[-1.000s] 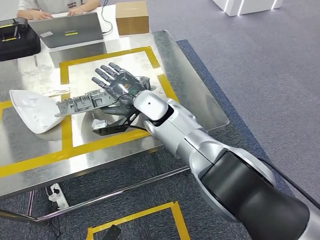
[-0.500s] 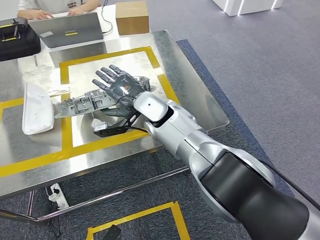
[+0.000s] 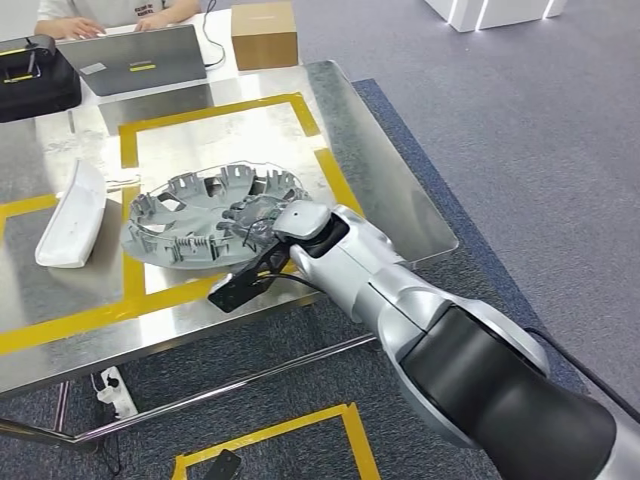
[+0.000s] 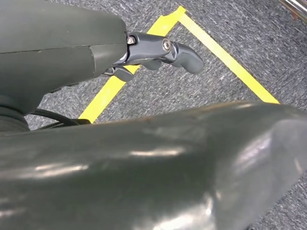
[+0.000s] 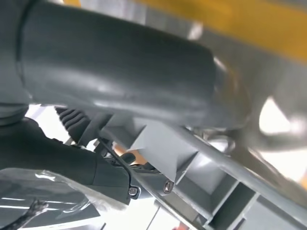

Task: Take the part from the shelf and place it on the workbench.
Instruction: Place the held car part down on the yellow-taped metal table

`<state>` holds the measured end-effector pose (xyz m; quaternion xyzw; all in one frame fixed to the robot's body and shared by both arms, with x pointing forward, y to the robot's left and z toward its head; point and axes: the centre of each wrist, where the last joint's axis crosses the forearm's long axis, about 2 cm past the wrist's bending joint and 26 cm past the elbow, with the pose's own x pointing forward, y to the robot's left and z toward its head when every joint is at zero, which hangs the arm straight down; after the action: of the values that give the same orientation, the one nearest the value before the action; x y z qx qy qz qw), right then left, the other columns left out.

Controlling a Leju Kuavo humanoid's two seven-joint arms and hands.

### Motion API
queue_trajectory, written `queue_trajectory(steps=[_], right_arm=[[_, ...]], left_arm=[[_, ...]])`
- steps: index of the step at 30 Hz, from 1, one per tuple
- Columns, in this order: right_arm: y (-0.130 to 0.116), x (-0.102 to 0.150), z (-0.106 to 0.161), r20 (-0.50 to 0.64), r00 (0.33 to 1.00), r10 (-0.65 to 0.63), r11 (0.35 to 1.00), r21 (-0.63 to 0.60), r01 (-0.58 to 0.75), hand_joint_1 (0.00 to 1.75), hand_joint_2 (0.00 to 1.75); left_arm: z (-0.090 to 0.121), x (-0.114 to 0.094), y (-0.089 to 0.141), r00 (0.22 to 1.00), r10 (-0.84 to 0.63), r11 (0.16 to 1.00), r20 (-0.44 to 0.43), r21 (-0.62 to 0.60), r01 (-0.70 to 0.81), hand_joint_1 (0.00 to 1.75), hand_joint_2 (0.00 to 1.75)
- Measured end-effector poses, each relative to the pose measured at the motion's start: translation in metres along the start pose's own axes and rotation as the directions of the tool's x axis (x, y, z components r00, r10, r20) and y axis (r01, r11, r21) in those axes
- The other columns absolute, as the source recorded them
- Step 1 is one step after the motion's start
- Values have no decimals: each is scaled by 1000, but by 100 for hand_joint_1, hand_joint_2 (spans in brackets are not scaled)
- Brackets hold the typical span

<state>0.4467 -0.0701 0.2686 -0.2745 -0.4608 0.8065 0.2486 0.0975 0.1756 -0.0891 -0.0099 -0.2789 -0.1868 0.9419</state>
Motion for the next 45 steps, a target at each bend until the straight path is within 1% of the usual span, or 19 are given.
queue_trajectory(steps=[2,4,7,9,11,19,30,32,34,35,37,39,41,43,45], right_arm=[[4,1,-1,-3,1000,7,999,54,-6,0,0],[11,5,-2,-15,999,30,990,137,-28,0,0],[34,17,-6,-34,997,73,963,262,-62,0,0],[52,25,-8,-31,997,77,950,304,-64,0,0],[62,29,-8,-27,997,79,943,328,-66,0,0],[68,30,-8,-27,997,73,941,333,-60,0,0],[67,31,-9,-36,999,32,960,278,-21,0,0],[66,31,-9,-41,999,31,969,246,-20,0,0],[63,31,-9,-50,998,23,986,167,-15,0,0],[61,32,-10,-57,998,14,994,106,-8,0,0],[53,31,-10,-76,997,-18,998,-62,14,0,0],[42,27,-8,-93,994,-64,968,-247,39,0,0],[31,23,-6,-101,989,-110,919,-388,63,0,0],[23,18,-4,-103,984,-143,884,-461,80,0,0],[19,16,-3,-102,981,-163,867,-489,93,0,0]], left_arm=[[0,0,0,1000,0,1000,0,1,0,0,0],[0,0,1,1000,-1,1000,1,2,1,0,0],[-1,3,2,1000,-1,1000,2,3,1,0,0],[-2,4,2,1000,-2,1000,2,4,2,0,0],[-2,4,2,1000,-2,1000,3,5,2,0,0],[-2,4,3,1000,-2,1000,5,6,2,0,0],[-2,4,3,1000,1,1000,7,8,-1,0,0],[-2,4,3,1000,4,1000,6,10,-4,0,0],[-2,4,3,1000,6,1000,5,12,-7,0,0],[-2,3,3,1000,7,1000,5,13,-7,0,0],[-1,3,3,1000,7,1000,5,14,-8,0,0],[-1,3,3,1000,7,1000,5,14,-7,0,0],[-1,2,4,1000,7,1000,5,15,-7,0,0],[-1,2,4,1000,7,1000,4,16,-7,0,0],[-1,2,4,1000,7,1000,4,16,-7,0,0]])
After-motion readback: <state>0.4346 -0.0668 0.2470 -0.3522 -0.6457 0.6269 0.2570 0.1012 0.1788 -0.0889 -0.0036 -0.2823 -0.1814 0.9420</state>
